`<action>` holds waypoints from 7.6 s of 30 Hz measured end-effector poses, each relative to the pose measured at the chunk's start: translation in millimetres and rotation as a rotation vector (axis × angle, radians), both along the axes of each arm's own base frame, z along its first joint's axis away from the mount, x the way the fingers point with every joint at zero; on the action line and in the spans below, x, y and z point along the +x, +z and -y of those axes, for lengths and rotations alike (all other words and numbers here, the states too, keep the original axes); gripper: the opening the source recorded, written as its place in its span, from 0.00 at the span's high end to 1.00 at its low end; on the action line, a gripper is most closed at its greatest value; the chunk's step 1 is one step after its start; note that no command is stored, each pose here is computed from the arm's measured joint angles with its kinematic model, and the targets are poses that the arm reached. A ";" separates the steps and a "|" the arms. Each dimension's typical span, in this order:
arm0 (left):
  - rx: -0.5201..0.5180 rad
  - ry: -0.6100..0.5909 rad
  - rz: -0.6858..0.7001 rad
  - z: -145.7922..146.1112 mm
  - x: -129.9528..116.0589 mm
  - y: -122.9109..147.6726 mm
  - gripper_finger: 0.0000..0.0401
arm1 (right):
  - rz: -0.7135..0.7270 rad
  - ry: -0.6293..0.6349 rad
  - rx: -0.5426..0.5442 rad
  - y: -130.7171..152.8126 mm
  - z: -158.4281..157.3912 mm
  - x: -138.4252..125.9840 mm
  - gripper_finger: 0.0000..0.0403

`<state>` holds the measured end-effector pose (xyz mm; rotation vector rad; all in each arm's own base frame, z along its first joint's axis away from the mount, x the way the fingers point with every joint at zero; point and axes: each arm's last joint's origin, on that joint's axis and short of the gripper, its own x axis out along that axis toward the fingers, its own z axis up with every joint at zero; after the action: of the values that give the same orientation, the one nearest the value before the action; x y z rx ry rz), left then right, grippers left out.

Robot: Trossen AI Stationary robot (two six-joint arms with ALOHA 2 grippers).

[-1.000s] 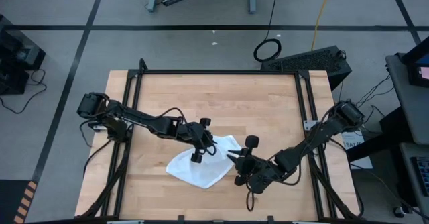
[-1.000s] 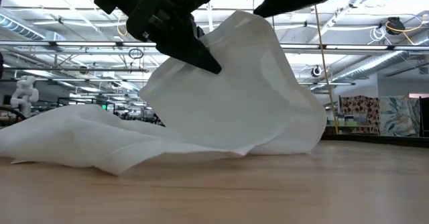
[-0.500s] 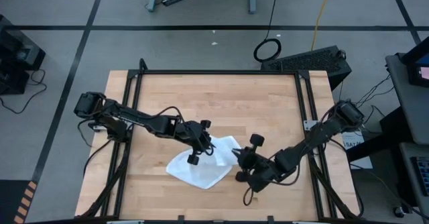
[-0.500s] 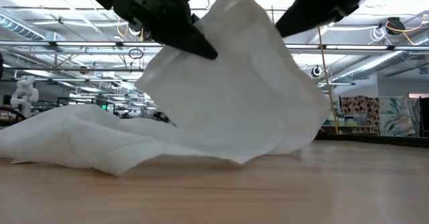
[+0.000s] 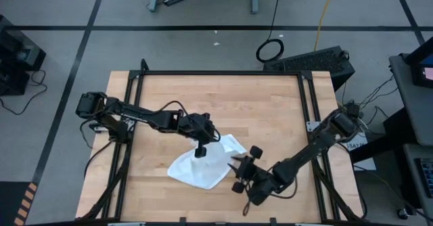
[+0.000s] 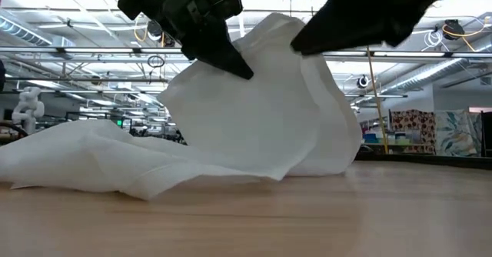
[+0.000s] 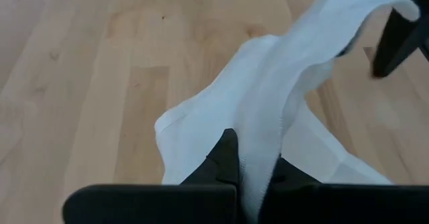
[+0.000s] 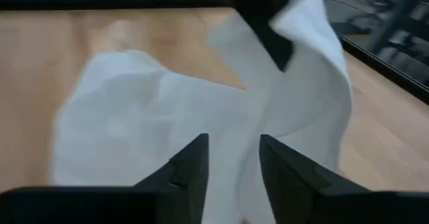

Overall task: Roll towel
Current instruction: Roll the white towel

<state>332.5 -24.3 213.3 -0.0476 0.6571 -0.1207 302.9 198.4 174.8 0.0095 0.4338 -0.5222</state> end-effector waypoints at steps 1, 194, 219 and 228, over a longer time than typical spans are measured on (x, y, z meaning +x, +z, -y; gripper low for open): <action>0.000 0.000 0.001 0.0 0.1 0.1 1.00 | 0.005 -0.024 0.000 -3.0 2.4 1.7 0.67; 0.234 -0.200 0.126 26.7 2.1 6.5 0.99 | -0.125 0.178 -0.296 50.7 10.3 -15.8 0.83; 0.199 -0.230 0.131 26.6 2.2 6.9 1.00 | -0.200 0.335 -0.452 54.5 16.5 -0.6 0.60; 0.197 -0.229 0.133 26.7 2.3 7.0 1.00 | -0.230 0.333 -0.471 52.9 30.8 9.8 0.67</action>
<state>334.8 -51.0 220.3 0.2244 0.5374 -0.2767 312.7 167.6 227.6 -0.5717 0.5163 -0.2865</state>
